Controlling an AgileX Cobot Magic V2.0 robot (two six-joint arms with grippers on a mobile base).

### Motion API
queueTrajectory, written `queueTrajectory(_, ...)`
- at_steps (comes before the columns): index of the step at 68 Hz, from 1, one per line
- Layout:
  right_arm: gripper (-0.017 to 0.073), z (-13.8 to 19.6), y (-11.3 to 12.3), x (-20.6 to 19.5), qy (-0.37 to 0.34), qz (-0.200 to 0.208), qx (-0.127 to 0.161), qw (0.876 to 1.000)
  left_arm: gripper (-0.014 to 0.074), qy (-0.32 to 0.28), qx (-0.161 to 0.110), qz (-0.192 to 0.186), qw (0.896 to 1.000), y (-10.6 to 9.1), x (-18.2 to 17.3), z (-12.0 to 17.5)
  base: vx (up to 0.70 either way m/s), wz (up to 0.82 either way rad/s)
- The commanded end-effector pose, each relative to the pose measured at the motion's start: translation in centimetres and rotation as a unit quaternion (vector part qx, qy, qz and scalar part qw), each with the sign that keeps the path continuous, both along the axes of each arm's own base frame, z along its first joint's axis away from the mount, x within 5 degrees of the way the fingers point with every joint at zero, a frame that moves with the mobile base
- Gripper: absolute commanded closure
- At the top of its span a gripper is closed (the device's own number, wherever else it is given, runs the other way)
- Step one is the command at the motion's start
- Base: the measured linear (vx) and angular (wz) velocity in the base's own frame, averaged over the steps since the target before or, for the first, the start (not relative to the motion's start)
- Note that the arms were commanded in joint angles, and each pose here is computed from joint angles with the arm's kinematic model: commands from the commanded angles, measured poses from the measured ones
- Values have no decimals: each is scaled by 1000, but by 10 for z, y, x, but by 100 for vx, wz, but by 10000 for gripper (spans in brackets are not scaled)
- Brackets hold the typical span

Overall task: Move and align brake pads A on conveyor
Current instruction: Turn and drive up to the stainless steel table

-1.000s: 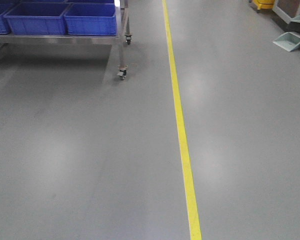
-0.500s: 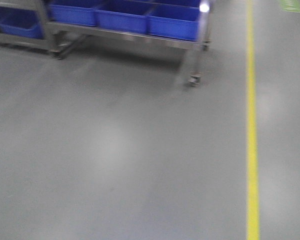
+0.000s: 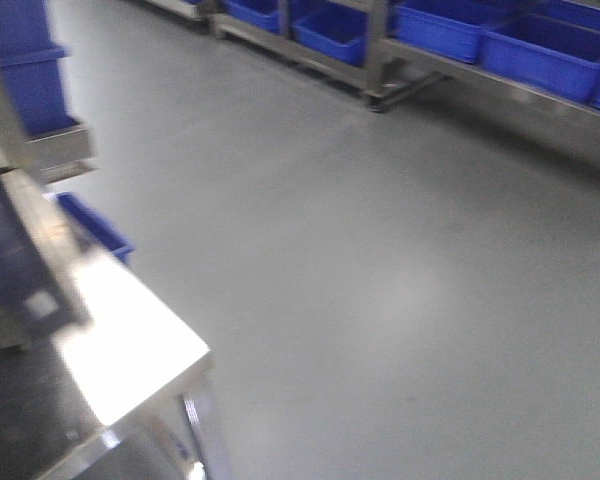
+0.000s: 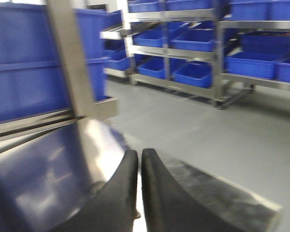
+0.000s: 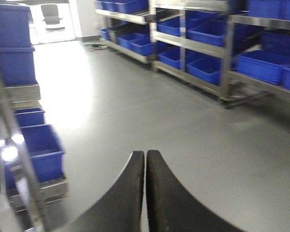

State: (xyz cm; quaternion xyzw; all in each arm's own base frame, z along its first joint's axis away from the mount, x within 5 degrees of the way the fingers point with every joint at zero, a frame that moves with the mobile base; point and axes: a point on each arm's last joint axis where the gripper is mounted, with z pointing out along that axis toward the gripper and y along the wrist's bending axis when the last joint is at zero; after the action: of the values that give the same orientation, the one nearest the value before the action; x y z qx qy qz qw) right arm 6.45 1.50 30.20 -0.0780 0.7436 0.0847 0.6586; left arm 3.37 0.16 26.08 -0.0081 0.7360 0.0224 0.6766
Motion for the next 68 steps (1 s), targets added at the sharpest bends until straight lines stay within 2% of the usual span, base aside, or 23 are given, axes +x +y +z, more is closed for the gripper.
queueTrajectory(1,565,15,0,0,-46,-1,8,999,600,-55,-3,-2,999,0,-4,14,3,89)
queueTrajectory(41,565,15,0,0,-46,-1,8,999,600,-55,-3,-2,999,0,-4,14,2,79)
queueTrajectory(68,565,15,0,0,-46,-1,8,999,600,-55,-3,-2,999,0,-4,14,4,35)
